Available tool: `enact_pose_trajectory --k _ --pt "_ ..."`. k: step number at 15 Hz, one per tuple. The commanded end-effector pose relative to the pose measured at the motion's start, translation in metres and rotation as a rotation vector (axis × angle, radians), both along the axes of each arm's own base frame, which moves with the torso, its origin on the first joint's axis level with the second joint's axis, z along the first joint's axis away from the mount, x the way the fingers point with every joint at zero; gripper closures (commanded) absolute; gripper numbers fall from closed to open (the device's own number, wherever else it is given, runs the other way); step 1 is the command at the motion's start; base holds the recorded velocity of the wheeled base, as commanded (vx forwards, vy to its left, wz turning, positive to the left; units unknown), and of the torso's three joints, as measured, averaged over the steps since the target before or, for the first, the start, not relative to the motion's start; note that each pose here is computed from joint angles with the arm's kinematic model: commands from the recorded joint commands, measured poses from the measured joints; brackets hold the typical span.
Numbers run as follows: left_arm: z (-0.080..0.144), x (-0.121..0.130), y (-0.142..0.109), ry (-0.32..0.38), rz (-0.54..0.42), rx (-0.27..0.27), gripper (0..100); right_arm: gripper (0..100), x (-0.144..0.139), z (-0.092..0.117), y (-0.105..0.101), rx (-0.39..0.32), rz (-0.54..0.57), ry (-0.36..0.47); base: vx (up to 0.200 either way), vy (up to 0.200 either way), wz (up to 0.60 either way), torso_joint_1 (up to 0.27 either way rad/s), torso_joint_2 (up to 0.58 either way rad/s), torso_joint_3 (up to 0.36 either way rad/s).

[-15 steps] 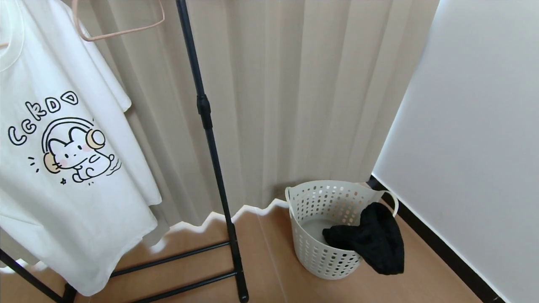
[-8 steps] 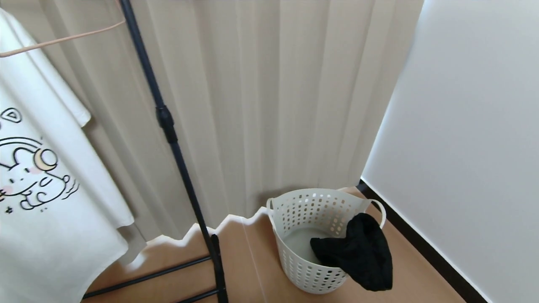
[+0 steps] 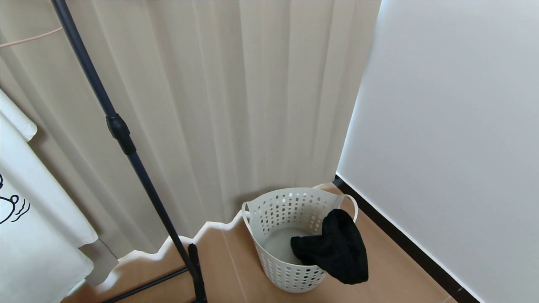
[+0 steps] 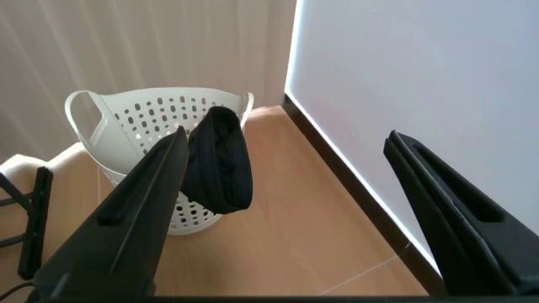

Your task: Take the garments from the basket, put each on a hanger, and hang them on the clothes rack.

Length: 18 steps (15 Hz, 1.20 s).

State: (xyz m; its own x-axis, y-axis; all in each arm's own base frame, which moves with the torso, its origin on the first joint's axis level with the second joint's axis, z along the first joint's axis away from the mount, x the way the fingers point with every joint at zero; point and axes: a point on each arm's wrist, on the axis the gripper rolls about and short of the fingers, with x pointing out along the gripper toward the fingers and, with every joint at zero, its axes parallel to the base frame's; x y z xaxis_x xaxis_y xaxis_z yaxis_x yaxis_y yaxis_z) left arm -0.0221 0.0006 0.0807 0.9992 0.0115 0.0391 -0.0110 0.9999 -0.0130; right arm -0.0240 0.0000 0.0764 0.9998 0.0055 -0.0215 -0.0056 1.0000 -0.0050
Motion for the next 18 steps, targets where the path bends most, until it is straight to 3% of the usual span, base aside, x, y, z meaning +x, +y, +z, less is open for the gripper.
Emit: enact_pose_trajectory --k 1,10,18 --pt "0.0 0.0001 0.0 0.001 0.001 -0.001 0 0 0.0 0.0 0.0 -0.001 0.001 0.0 0.0 0.0 0.0 0.0 0.0 0.0" --pt "0.0 0.0002 0.0 0.002 0.001 -0.005 0 0 0.0 0.0 0.0 0.001 0.001 0.0 0.0 0.0 0.0 0.0 0.0 0.0" --pt "0.0 0.0002 0.0 0.002 0.002 -0.005 0 0 0.0 0.0 0.0 0.0 -0.001 0.0 0.0 0.0 0.0 0.003 0.0 -0.165"
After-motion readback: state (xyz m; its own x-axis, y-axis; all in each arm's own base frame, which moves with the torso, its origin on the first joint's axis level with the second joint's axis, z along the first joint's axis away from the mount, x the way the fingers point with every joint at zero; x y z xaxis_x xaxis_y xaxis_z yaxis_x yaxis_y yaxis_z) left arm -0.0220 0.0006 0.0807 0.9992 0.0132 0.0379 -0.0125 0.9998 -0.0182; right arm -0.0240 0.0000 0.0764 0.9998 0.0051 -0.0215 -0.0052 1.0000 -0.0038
